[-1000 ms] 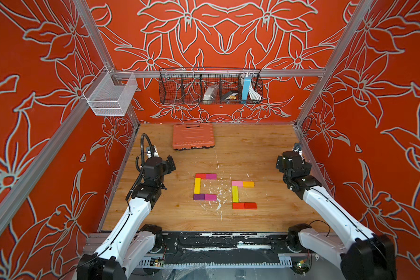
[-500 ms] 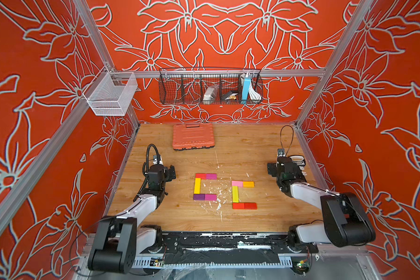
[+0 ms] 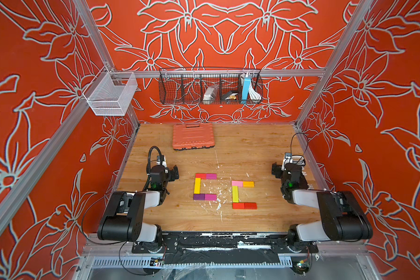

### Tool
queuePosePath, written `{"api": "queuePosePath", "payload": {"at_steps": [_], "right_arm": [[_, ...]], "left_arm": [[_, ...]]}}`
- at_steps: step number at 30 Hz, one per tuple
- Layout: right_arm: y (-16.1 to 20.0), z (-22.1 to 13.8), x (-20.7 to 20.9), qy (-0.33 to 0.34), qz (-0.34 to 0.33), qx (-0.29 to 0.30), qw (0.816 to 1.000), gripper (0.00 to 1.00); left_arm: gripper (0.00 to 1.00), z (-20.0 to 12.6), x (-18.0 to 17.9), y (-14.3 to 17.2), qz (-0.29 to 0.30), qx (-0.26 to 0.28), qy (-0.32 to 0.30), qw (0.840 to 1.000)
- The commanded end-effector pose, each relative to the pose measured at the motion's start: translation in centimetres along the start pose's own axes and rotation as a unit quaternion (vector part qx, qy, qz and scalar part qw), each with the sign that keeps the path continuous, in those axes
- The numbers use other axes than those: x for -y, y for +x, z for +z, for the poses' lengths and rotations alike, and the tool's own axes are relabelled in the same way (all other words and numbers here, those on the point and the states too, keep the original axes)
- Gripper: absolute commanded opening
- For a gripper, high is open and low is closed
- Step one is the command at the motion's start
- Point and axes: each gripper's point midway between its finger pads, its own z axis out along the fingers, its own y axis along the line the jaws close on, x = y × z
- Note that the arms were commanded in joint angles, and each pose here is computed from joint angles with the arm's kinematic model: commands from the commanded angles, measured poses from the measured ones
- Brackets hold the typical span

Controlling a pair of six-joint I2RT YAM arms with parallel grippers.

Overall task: Assemble the letter c with building blocks
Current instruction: Reset both arms

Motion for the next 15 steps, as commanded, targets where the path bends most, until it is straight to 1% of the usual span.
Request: {"api": "queuePosePath", "payload": {"at_steps": [1, 5, 11, 15], "right_arm": [[-0.36, -0.28, -0.22, -0.006, 0.006, 0.013, 1.000, 0.98], [-0.43, -0.27, -0.22, -0.006, 0.006, 0.015, 1.000, 0.98], [-0.13, 0.36, -0.43, -0.012, 0.006, -0.002, 1.000, 0.98], [-0.37, -0.17, -0.28, -0.012, 0.008, 0.011, 1.000, 0.98]], "left_arm": [[0.98, -0.16, 0.20, -1.49, 0.006, 0.026, 0.009, 1.000], [0.98, -0.12, 0.21, -1.50, 0.006, 0.027, 0.009, 1.000], [0.98, -0.12, 0.18, -1.56, 0.006, 0.027, 0.009, 1.000], [0.98, -0.13, 0.20, -1.44, 0.006, 0.026, 0.009, 1.000]]}}
